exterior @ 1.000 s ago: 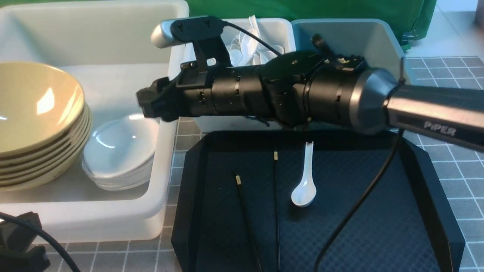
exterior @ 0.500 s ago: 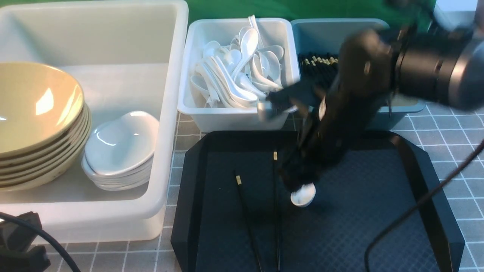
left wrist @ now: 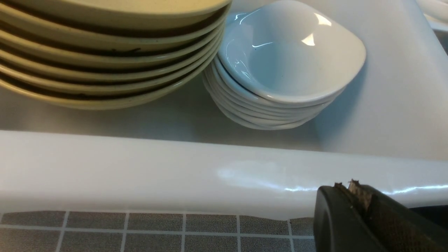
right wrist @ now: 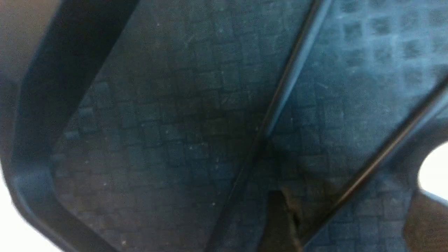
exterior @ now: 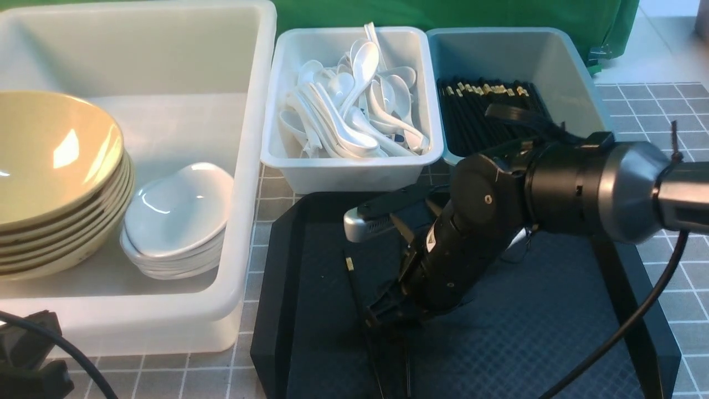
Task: On grey table put chopsticks spoon bowls plates into blue grey white boxes.
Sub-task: 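Grasp the chopsticks with the right gripper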
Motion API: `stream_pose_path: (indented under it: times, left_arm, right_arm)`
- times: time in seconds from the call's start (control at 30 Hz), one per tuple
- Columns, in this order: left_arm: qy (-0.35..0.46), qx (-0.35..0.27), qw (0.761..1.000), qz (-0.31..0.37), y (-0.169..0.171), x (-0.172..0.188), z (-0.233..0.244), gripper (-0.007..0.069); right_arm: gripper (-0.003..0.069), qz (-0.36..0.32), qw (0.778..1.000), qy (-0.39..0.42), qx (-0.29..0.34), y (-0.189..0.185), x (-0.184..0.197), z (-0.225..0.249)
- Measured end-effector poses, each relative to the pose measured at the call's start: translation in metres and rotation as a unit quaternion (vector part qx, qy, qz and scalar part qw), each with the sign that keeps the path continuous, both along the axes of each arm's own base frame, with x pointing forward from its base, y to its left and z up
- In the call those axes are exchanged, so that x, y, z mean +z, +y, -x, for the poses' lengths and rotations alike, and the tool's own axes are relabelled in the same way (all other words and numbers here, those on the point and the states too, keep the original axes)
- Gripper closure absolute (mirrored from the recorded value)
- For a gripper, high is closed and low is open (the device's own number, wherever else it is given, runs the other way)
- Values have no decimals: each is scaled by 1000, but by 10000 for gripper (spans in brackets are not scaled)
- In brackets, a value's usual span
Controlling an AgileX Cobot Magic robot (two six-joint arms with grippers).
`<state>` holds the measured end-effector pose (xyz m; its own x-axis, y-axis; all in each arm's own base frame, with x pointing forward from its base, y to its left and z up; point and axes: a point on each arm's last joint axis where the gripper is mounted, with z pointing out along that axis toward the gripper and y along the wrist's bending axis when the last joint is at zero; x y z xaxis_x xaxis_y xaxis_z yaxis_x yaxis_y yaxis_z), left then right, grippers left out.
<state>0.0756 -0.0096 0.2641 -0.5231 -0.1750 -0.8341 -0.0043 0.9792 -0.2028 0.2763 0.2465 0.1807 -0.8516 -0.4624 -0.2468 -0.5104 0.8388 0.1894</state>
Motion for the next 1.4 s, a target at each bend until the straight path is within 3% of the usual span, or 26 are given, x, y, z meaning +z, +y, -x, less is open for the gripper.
stream_pose_path:
  times: [0.27, 0.6, 0.83, 1.0, 1.27, 1.4]
  left_arm:
    - [0, 0, 1000, 0, 0, 0, 0, 636]
    - [0, 0, 1000, 0, 0, 0, 0, 636]
    - [1, 0, 1000, 0, 0, 0, 0, 636]
    - [1, 0, 1000, 0, 0, 0, 0, 636]
    - [0, 0, 1000, 0, 0, 0, 0, 636]
    - [0, 0, 1000, 0, 0, 0, 0, 636]
  right_arm:
    - [47, -11, 1000, -12, 13, 16, -2, 9]
    - [58, 10, 1000, -13, -10, 16, -13, 6]
    - [253, 25, 1000, -14, -3, 18, -22, 1]
    - [558, 19, 999, -38, 25, 20, -21, -2]
    - [582, 23, 997, -41, 53, 16, -12, 4]
    - [582, 25, 995, -61, 73, 9, 10, 9]
